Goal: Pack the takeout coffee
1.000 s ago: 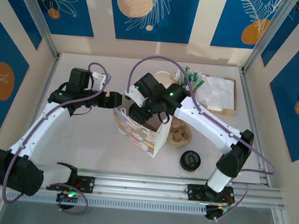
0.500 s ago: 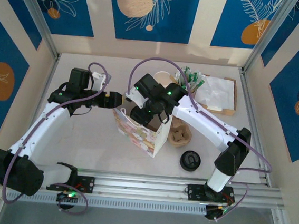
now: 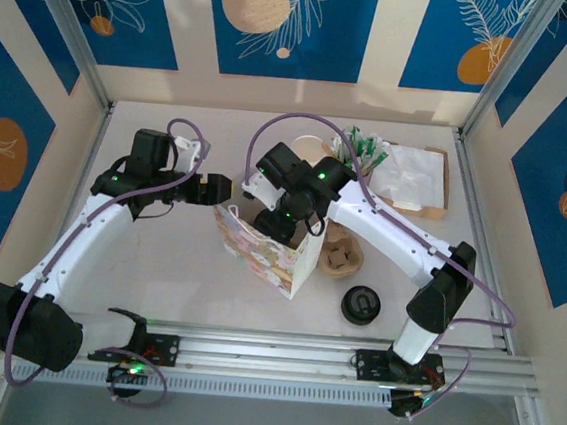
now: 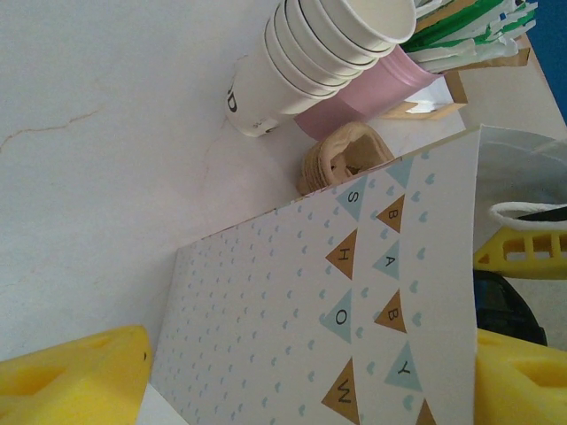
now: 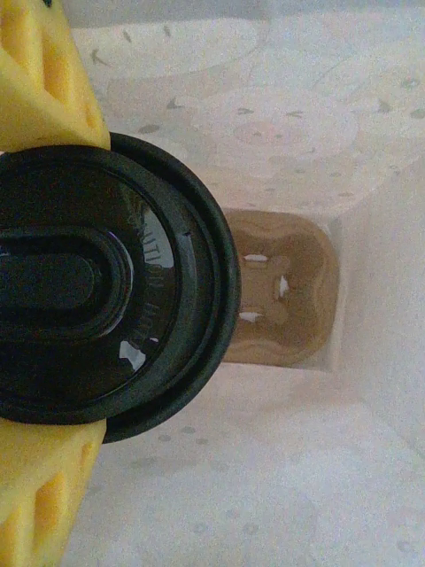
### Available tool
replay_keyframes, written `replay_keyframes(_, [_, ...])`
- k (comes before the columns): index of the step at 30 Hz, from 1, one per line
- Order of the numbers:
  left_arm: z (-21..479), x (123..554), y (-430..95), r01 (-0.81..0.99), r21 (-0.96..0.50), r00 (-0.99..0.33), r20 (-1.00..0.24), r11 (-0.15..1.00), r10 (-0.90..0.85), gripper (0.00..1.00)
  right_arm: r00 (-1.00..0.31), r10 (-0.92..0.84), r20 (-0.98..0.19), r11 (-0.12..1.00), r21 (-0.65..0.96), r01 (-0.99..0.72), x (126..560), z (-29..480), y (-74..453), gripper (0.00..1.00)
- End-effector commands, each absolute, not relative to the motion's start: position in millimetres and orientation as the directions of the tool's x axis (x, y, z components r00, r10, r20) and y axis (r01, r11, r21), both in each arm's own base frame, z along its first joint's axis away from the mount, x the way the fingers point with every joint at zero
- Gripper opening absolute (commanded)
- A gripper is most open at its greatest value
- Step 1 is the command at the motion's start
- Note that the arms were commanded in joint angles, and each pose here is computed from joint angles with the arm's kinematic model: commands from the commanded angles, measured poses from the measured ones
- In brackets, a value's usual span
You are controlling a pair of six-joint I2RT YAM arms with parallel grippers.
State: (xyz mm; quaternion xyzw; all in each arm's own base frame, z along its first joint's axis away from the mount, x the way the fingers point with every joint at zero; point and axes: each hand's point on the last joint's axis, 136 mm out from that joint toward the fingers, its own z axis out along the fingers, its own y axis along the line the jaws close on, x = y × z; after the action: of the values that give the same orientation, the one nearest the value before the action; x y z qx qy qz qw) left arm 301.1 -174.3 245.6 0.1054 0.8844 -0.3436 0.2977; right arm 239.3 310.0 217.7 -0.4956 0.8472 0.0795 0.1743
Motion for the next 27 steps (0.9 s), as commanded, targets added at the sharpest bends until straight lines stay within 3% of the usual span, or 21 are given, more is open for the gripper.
replay_keyframes(1, [243.9,296.3,-175.8,0.396,-0.537,-0.801,-0.598,0.744,-0.005,0.82,-0.457,-0.834,-0.309,0.490,-0.035,-0.871,238.2,203.3,304.4,0.52])
replay_keyframes(27, [243.0,297.0,-175.5,0.393,-0.536,-0.802,-0.597,0.747,-0.006,0.82,-0.473,-0.854,-0.215,0.492,-0.038,-0.870,237.4,166.6,305.1,0.51])
